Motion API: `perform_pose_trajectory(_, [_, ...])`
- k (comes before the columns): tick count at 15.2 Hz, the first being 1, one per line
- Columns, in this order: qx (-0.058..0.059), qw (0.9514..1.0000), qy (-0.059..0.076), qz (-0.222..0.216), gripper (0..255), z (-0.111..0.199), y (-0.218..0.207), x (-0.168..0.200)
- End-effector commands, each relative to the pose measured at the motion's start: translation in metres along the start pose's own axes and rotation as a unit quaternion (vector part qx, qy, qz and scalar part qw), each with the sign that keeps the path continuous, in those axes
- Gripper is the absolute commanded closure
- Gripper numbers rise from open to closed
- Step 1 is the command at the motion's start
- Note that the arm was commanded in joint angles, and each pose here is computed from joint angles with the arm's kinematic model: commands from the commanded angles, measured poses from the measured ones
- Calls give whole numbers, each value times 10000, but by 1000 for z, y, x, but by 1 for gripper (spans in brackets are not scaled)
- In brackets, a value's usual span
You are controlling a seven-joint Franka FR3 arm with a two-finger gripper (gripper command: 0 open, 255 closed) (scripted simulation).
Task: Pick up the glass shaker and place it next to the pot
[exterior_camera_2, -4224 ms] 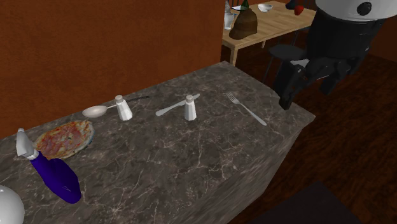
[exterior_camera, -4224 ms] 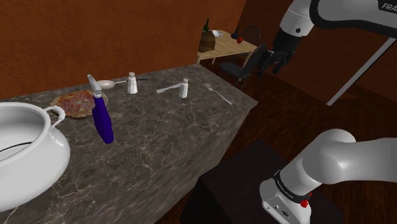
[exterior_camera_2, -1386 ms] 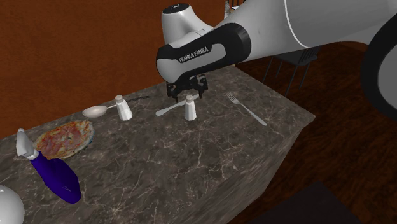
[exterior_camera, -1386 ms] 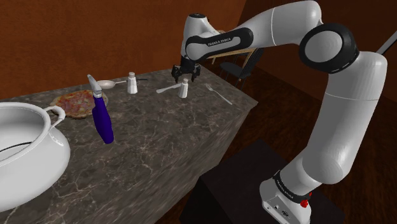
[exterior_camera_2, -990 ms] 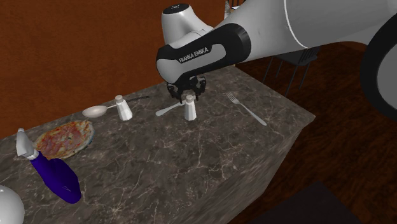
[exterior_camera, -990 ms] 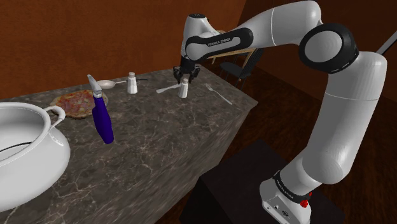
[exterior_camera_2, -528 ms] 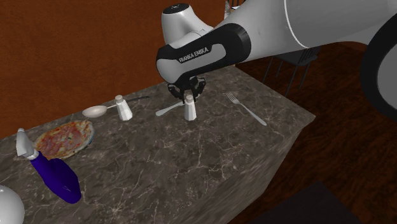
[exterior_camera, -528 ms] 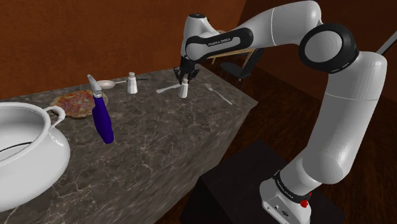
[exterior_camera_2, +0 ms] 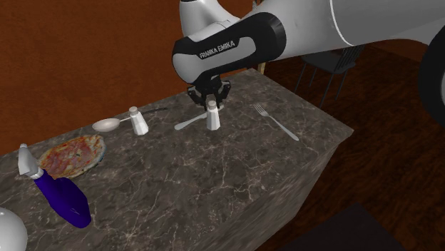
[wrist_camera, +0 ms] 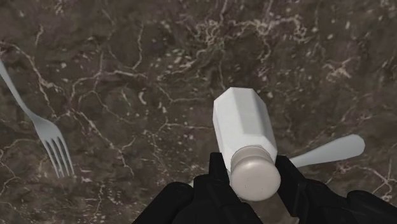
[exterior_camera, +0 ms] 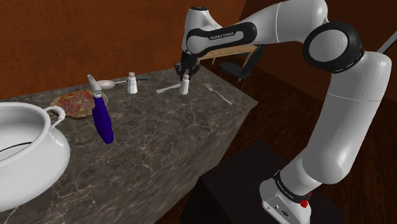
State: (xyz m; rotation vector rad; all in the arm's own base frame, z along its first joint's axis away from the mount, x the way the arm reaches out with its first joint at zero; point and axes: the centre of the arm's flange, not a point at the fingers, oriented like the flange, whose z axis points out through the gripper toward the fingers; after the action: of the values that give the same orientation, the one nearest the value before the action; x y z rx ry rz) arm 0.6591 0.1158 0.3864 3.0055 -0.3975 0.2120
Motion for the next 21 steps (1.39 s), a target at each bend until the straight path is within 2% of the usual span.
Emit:
perform_pose_trajectory(1, [0, 10000, -1, -1, 255, -11, 1, 2])
perform_pose_trajectory(21, [0, 10000, -1, -1, 255, -115, 10, 18])
